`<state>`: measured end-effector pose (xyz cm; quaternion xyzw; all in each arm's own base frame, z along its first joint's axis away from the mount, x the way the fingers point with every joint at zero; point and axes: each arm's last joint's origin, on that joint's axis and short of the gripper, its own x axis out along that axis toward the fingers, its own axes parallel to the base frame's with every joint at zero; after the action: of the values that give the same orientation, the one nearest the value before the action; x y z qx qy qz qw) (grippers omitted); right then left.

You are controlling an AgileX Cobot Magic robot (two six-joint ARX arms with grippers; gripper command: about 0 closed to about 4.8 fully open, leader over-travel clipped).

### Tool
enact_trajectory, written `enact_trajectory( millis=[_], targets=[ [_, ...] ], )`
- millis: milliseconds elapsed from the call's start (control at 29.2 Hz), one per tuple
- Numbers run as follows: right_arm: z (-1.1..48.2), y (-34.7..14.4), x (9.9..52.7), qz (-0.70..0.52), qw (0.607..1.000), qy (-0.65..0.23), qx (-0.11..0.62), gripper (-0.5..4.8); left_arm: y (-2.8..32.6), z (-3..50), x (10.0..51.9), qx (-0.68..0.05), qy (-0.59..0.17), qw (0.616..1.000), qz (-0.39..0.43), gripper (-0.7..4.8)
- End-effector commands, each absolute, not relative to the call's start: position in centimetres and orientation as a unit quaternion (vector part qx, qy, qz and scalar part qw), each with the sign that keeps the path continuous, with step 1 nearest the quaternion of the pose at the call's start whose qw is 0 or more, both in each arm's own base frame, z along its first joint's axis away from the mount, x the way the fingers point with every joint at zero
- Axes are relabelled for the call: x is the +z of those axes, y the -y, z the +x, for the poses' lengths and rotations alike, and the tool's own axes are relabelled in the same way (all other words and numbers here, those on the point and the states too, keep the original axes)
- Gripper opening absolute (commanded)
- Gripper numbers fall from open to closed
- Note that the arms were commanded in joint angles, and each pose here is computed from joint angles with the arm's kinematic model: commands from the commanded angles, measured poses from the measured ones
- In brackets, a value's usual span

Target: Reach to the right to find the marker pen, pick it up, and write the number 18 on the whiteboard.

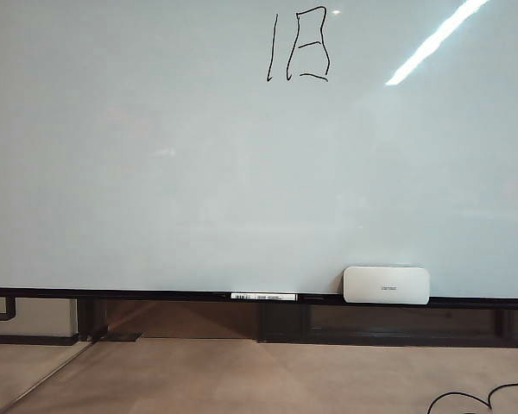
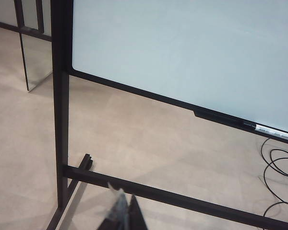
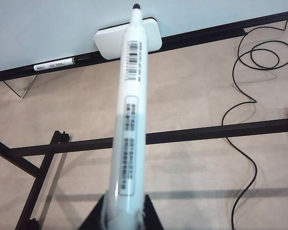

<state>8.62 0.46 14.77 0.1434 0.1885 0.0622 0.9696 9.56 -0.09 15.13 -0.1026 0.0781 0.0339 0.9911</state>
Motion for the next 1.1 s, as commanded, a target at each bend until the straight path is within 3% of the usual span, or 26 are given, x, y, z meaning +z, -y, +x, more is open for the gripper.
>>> enact_trajectory(
  millis=[34,206,446,583,685,1097],
  targets=[
    [8.7,-0.5,14.9,0.144,0.971,-0.18,0.063,-0.01,0.2,9.6,15.3,0.016,-0.066,0.994,-0.08,-0.04],
    [8.7,-0.5,14.9,0.144,0.971,-0.18,0.063,-0.01,0.2,9.7,16.5,0.002,-0.004,0.996,-0.084,-0.04],
    [8.7,-0.4,15.0,0.105,0.978,-0.173,0.052,-0.01,0.2,9.7,16.7,0.004,0.005,0.996,-0.084,-0.04],
    [8.7,-0.2,14.9,-0.039,0.984,-0.166,0.046,-0.01,0.2,9.7,16.7,0.004,0.005,0.996,-0.084,-0.04],
    [8.7,-0.3,14.9,0.009,0.984,-0.168,0.055,-0.01,0.2,9.7,16.7,0.004,0.005,0.996,-0.084,-0.04],
    [8.7,-0.3,14.9,0.008,0.984,-0.169,0.051,-0.01,0.2,9.7,16.7,0.004,0.005,0.996,-0.084,-0.04]
  ],
)
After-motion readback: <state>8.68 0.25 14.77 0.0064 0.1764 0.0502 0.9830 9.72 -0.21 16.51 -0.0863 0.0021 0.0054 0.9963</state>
